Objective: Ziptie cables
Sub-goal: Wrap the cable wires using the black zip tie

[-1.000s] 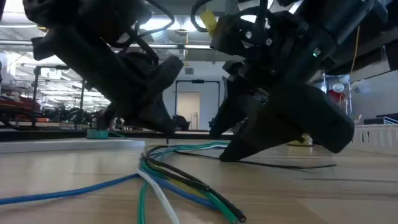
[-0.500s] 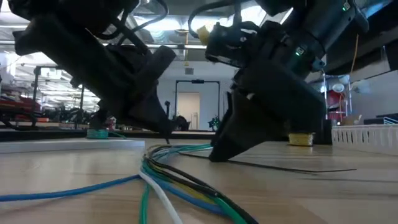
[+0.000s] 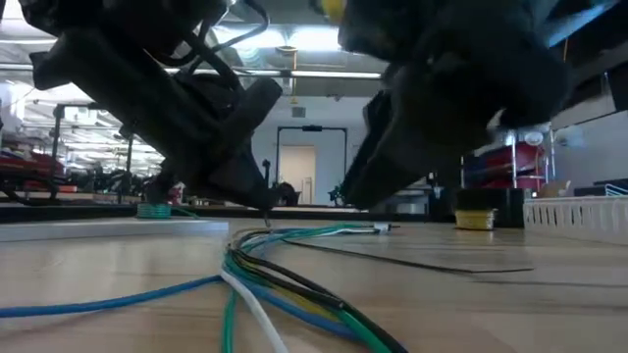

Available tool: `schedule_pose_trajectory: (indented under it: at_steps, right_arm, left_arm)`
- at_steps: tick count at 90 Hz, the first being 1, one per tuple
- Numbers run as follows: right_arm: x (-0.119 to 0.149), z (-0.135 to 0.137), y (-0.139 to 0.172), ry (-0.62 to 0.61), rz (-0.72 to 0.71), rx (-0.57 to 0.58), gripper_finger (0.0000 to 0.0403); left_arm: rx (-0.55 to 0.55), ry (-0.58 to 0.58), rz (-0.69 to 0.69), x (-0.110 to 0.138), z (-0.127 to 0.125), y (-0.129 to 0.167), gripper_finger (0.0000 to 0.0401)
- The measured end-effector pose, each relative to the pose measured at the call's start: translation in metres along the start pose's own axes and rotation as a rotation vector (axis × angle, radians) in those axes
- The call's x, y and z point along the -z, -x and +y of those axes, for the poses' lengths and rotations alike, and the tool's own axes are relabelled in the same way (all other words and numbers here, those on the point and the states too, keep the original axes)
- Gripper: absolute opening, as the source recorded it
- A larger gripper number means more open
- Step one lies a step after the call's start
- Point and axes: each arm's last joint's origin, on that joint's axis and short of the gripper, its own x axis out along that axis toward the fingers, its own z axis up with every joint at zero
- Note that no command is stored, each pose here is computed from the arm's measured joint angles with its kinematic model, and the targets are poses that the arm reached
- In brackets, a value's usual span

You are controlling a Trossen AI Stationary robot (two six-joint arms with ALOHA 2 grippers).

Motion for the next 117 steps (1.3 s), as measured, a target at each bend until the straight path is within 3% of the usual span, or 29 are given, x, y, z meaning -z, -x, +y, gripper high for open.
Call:
schedule_pose_trajectory:
  at_steps: [14, 25, 40, 64, 97, 117]
  right_arm:
    - [0.016, 0.02, 0.014, 0.11, 0.119, -0.031, 0.0264]
    - [0.043, 0.036, 0.021, 0.198, 0.205, 0.084, 0.0264]
    - [0.068, 0.053, 0.012, 0.252, 0.019, 0.094, 0.0264]
    - [0.089, 0.048, -0.001, 0.244, -0.175, 0.024, 0.0264]
    - [0.098, 0.049, -0.018, 0.495, -0.26, 0.068, 0.0264]
    - [0.096, 0.051, -0.012, 0.508, -0.259, 0.043, 0.0264]
  left_arm:
    - [0.0, 0.002, 0.0, 0.0, 0.0, 0.0, 0.0]
    - [0.001, 0.005, 0.0, 0.0, 0.0, 0.0, 0.0]
    - [0.006, 0.016, 0.002, 0.001, -0.001, 0.002, 0.0]
    - [0.01, 0.02, 0.004, 0.003, -0.002, 0.003, 0.0]
    - [0.014, 0.024, 0.005, 0.003, -0.002, 0.004, 0.0]
    - [0.013, 0.02, 0.006, 0.003, -0.002, 0.004, 0.0]
